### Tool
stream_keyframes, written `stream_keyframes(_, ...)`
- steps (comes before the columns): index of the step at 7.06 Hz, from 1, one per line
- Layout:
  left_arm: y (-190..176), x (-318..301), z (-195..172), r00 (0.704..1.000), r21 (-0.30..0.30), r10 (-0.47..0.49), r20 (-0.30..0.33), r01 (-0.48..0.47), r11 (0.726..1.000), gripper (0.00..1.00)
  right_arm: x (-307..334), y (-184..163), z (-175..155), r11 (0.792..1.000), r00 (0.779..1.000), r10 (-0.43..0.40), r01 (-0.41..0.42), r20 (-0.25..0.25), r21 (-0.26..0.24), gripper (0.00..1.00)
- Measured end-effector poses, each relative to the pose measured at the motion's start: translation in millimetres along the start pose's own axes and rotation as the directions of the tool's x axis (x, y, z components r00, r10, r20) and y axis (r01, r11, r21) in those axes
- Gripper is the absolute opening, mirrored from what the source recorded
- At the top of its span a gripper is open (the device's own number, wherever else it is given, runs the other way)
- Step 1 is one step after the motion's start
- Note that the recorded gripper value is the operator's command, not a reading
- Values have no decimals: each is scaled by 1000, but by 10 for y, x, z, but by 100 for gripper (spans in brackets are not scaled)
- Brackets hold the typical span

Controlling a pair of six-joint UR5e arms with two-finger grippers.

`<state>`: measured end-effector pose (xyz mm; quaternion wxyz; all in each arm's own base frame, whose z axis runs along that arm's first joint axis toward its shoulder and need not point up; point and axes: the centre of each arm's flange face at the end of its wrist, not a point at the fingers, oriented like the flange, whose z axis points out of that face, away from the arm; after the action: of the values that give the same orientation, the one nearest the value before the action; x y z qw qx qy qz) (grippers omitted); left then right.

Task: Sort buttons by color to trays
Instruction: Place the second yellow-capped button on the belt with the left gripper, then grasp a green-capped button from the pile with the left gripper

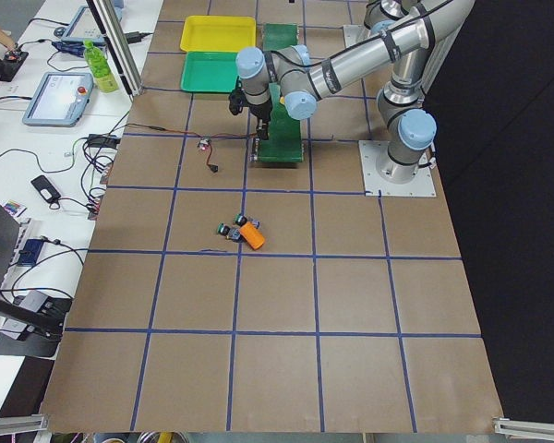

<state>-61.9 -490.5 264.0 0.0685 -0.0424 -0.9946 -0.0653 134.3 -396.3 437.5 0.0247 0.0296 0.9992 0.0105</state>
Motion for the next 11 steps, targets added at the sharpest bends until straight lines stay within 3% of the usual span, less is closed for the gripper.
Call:
stream_keyframes(1,61,90,180,1000,4,-6,3,6,1000,21,38,4,-5,1000,999,2,-2,-38,-1,100)
stream_keyframes(2,108,134,329,1000,2,-16,4,16,1000,69,58,10,-11,1000,998,7,-7,-60,0,100)
stream_keyframes(3,143,161,378,1000,4,-25,3,25,1000,93,60,13,-21,1000,998,8,-8,-67,1,100)
stream_keyframes(4,168,192,385,999,8,-47,-1,47,999,100,52,22,-52,1000,998,6,-5,-65,8,100)
stream_keyframes(6,165,302,354,998,18,-69,2,69,997,100,10,42,-158,999,999,-2,4,-35,43,100)
stream_keyframes(8,-63,191,1,996,70,-83,28,81,994,100,-5,65,-208,998,1000,-1,2,-20,59,100)
stream_keyframes(11,-718,-1095,-608,987,100,-79,140,65,993,100,6,33,-183,997,999,31,-30,-14,64,100)
